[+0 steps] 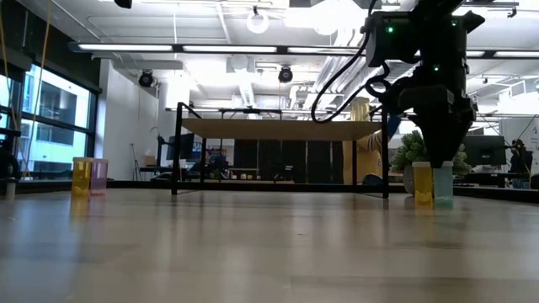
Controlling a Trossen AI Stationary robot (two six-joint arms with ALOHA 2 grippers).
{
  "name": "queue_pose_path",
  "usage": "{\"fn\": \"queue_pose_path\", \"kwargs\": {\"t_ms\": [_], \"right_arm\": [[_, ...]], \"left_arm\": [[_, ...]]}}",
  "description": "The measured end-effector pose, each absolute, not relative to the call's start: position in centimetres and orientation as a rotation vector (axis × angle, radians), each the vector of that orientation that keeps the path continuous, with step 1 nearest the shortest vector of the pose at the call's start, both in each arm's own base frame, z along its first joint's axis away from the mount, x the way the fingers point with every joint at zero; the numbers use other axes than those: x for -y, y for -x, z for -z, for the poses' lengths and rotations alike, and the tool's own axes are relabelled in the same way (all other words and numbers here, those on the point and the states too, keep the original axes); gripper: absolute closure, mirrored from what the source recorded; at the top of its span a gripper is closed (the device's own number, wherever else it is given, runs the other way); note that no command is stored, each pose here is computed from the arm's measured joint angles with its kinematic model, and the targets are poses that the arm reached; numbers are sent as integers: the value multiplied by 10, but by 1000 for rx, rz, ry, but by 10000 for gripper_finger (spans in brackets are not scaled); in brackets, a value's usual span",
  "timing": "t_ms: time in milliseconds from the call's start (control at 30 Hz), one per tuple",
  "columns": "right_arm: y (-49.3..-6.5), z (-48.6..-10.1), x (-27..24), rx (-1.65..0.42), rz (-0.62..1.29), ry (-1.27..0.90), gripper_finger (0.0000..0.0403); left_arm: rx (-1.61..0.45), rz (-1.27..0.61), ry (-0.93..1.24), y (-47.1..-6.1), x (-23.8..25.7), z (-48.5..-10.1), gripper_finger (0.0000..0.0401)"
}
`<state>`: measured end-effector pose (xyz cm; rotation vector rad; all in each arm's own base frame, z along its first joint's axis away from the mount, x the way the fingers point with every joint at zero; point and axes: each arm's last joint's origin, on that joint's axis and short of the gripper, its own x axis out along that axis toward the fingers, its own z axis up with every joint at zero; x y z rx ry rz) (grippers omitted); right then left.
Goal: Pick and place medicine bottles onto shelf by color
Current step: Put the top right blue pill bottle on the shelf
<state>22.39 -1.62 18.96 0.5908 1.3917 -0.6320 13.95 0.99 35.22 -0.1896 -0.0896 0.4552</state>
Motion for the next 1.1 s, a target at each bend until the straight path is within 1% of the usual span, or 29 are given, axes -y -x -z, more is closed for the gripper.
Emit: {"fn": "queue_pose_path", "kwargs": {"t_ms": [233, 567, 767, 933, 1033, 1100], "right_arm": [[-224, -189, 16, -1393, 638, -597, 249], [-222, -189, 16, -1402, 660, -606, 294], [-222, -193, 16, -1425, 640, -586, 297], [-218, -223, 10, -1462, 557, -554, 297], [-215, -257, 4, -1413, 460, -538, 297], [-216, -285, 1, -1339, 373, -551, 297]], "left_arm": [[89, -455, 189, -140, -10, -352, 400], [89, -455, 189, -139, -10, -352, 400], [88, -454, 189, -139, -10, -352, 400], [88, -455, 189, -140, -10, -352, 400], [88, -455, 189, -139, -10, -352, 400], [88, -455, 189, -140, -10, -352, 400]]}}
